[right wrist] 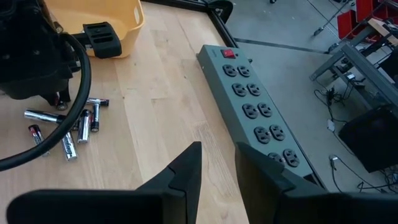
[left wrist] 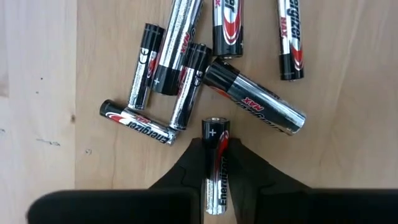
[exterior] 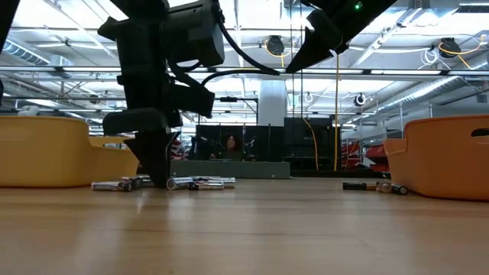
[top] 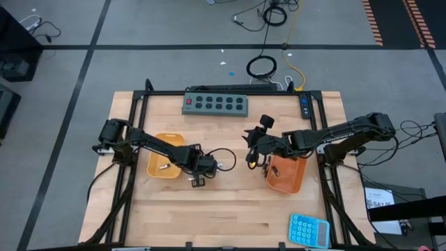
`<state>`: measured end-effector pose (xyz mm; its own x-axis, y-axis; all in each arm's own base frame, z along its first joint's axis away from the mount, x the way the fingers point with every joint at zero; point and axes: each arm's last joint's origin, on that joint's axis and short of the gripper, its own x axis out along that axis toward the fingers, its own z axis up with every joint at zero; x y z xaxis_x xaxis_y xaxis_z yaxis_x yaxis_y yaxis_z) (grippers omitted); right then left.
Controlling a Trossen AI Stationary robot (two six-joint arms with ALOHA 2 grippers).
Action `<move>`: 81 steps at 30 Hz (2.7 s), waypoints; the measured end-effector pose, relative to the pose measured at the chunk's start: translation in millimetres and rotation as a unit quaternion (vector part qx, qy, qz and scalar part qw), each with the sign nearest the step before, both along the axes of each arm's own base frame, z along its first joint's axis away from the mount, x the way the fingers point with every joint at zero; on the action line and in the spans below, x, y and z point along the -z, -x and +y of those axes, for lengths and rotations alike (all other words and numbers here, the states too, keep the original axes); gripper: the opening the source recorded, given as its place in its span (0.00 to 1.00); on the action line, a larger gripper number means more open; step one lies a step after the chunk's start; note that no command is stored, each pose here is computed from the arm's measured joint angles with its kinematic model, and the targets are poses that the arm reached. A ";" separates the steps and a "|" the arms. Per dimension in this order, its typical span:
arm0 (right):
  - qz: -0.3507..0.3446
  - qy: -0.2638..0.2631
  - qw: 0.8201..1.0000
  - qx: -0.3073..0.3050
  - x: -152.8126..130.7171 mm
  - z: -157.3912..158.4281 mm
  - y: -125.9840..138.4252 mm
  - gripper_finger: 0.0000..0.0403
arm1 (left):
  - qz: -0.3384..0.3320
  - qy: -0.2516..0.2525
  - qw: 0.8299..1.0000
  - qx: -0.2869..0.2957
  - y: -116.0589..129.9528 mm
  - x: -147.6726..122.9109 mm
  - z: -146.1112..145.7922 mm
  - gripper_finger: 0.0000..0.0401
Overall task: Sort batteries
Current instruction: Put the silver battery into the yellow bin
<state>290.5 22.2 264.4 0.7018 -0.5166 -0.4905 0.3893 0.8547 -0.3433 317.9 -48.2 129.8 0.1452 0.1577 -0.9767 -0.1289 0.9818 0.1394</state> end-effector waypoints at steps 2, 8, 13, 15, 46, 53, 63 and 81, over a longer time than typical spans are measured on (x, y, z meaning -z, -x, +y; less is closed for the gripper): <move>0.000 0.000 1.000 0.000 0.0 0.1 0.0 0.22 | -0.004 0.001 1.000 0.002 1.2 -4.1 -1.1 0.11; 0.000 0.000 1.000 0.000 -0.1 0.0 0.0 0.22 | -0.005 0.001 1.000 -0.006 13.1 -25.4 1.8 0.11; 0.000 0.000 1.000 0.000 -0.1 0.1 0.0 0.22 | -0.001 -0.005 1.000 -0.028 25.6 -45.0 3.8 0.11; 0.000 0.000 1.000 0.000 -0.1 0.0 0.1 0.22 | -0.012 -0.012 0.999 -0.040 30.0 -54.6 4.6 0.11; 0.002 -0.001 1.000 -0.002 0.3 0.6 0.4 0.22 | -0.076 -0.059 0.995 -0.041 75.1 -108.6 -29.1 0.56; 0.000 -0.003 1.000 -0.001 0.3 0.6 0.3 0.22 | -0.063 0.026 0.997 0.031 61.9 -76.2 -80.1 0.55; -0.001 -0.005 1.000 -0.002 0.1 0.8 0.2 0.22 | -0.021 0.023 0.998 0.063 51.6 -39.2 -98.8 0.47; 0.002 -0.002 1.000 -0.004 0.2 0.8 0.2 0.22 | 0.026 0.001 0.996 0.081 26.2 -5.8 -69.9 0.46</move>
